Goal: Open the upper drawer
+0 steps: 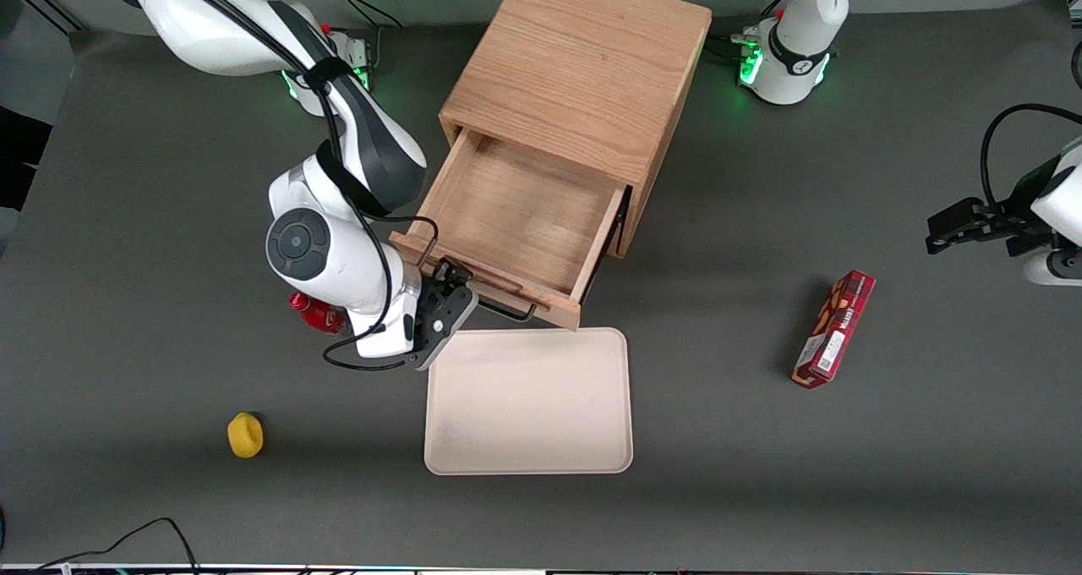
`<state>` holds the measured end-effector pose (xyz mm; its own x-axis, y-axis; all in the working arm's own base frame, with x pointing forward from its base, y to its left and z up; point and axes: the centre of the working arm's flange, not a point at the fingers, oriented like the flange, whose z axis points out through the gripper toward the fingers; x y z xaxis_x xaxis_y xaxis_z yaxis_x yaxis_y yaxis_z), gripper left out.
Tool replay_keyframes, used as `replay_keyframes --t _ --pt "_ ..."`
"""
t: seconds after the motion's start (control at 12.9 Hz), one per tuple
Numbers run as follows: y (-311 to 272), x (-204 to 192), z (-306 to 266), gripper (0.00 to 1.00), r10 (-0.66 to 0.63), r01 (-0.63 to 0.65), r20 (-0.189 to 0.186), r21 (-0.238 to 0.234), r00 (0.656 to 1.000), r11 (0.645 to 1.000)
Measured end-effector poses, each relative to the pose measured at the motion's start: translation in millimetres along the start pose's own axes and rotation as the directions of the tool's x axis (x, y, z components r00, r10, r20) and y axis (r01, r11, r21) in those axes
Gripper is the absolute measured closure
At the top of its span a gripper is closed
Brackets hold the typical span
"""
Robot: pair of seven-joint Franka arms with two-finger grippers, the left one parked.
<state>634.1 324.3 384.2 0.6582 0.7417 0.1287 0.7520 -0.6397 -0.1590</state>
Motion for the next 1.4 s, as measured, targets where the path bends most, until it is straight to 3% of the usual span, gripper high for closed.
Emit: replay_keyframes --t 0.85,1.4 --pt "27 -3 -9 0.00 0.030 -0.032 -0.037 -0.040 0.999 0.999" --pt "22 4 -25 0.00 0.094 -0.087 -0.108 0.065 0.990 0.994"
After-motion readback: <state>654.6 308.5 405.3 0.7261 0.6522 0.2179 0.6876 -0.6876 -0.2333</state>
